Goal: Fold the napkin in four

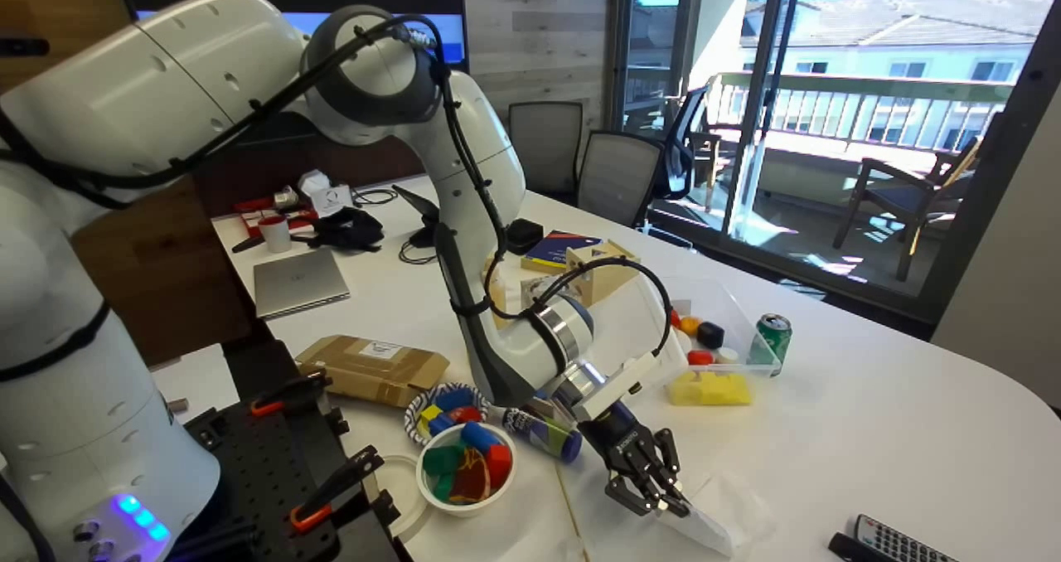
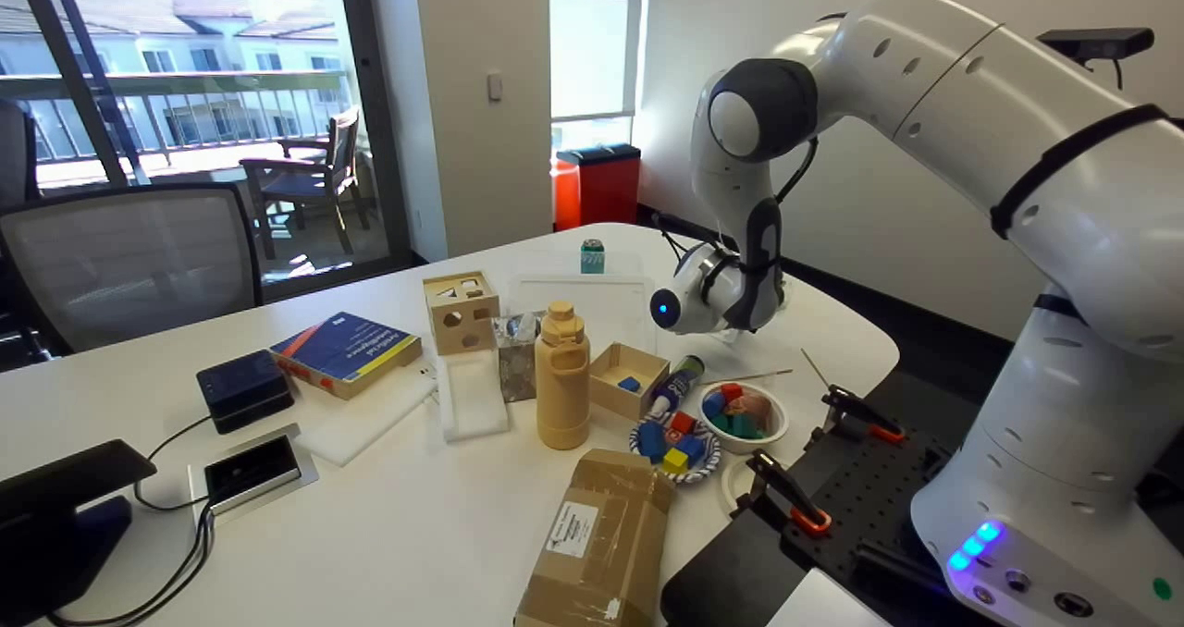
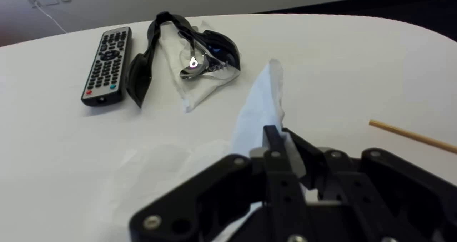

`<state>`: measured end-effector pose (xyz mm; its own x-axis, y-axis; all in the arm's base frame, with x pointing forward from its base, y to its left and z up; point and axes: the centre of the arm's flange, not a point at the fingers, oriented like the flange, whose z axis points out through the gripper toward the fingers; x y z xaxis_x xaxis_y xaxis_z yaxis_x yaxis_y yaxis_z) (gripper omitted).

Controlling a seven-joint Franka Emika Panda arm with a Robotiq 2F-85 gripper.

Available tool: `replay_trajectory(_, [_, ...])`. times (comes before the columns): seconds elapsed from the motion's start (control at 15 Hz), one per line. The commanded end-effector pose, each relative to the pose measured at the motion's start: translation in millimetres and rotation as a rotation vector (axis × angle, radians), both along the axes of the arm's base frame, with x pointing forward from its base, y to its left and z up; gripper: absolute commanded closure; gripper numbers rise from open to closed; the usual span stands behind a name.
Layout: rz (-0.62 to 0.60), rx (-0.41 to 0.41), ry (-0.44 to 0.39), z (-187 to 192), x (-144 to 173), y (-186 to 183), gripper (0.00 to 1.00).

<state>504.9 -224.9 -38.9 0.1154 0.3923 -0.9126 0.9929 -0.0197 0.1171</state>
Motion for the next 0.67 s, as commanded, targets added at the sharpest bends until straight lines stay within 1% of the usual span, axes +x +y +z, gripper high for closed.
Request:
replay_trajectory(0.0, [0.096, -0.039, 0.087, -5.1, -1.0, 1.9, 0.98])
replay_trajectory(0.33, [0.136, -0.037, 0.077, 1.5, -5.6, 1.8, 0.98])
replay_trajectory(0.6, [0.164, -0.038, 0.026, 23.3, -12.8, -0.3, 0.98])
